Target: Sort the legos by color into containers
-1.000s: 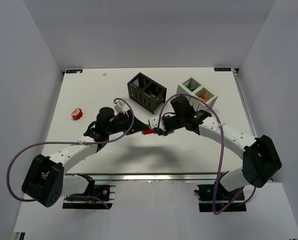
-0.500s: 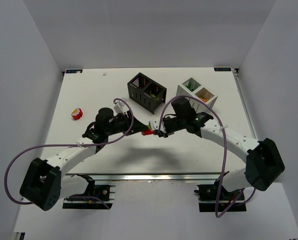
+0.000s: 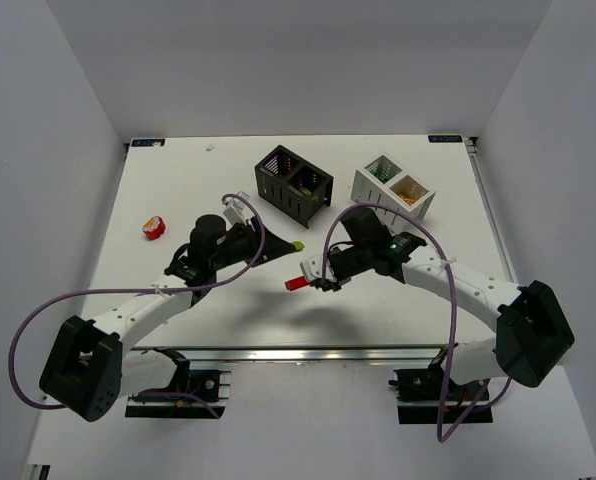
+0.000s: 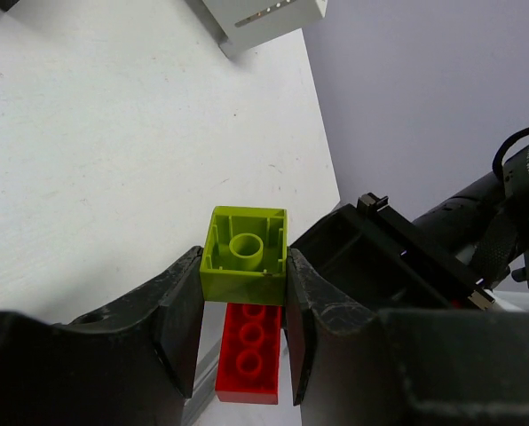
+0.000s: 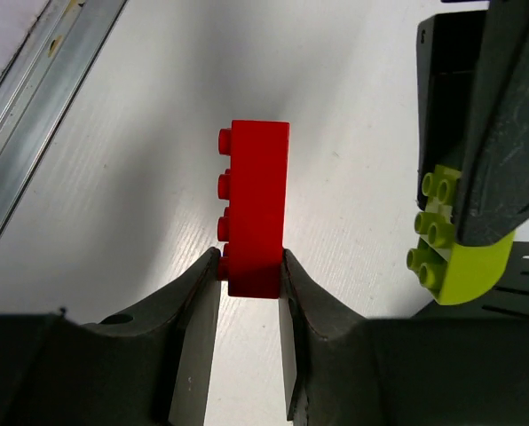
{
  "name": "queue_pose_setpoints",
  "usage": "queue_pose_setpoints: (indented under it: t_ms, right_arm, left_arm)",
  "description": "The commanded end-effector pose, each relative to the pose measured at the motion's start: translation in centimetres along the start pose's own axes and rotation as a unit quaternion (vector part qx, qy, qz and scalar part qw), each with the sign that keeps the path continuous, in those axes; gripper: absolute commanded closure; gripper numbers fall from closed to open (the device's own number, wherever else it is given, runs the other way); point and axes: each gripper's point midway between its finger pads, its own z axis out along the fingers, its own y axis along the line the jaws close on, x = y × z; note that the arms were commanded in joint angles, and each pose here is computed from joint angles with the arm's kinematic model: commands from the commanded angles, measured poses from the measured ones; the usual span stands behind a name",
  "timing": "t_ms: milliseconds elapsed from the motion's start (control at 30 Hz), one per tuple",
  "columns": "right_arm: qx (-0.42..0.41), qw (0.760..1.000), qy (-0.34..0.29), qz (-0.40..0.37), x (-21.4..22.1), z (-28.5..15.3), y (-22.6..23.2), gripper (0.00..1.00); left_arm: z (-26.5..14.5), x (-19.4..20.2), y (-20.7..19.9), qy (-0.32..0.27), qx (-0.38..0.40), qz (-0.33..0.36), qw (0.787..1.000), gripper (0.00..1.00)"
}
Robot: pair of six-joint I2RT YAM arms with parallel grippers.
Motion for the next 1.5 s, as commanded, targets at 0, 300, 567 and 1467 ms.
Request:
queue_pose_setpoints:
  t_ms: [0,300,567,1467]
  right_arm:
    - [-0.008,1.000,-0.021,-0.020,-1.3,-0.4,0.5,1.00]
    - [-0.003,1.000,-0.022,-0.011,-1.3,-0.5,0.5,1.00]
    - [0.029,0.999,-0.011,0.045,-0.7,-1.6,1.0,1.00]
    - [0.174,0.965,-0.024,0.194,2.4,-8.8,-2.4,1.00]
  left_arm:
    - [-0.1,-1.7,-1.3,-0.031,0.015,0.014,0.999,0.75]
    - [-0.2,-2.7,-1.8,-0.047,0.011,0.023,0.999,0.75]
    - [2.1,-9.3,-2.4,-0.077,-0.049,0.052,0.994,0.76]
    - [14.2,-18.0,4.2,-0.052,-0.182,0.022,0.982,0.48]
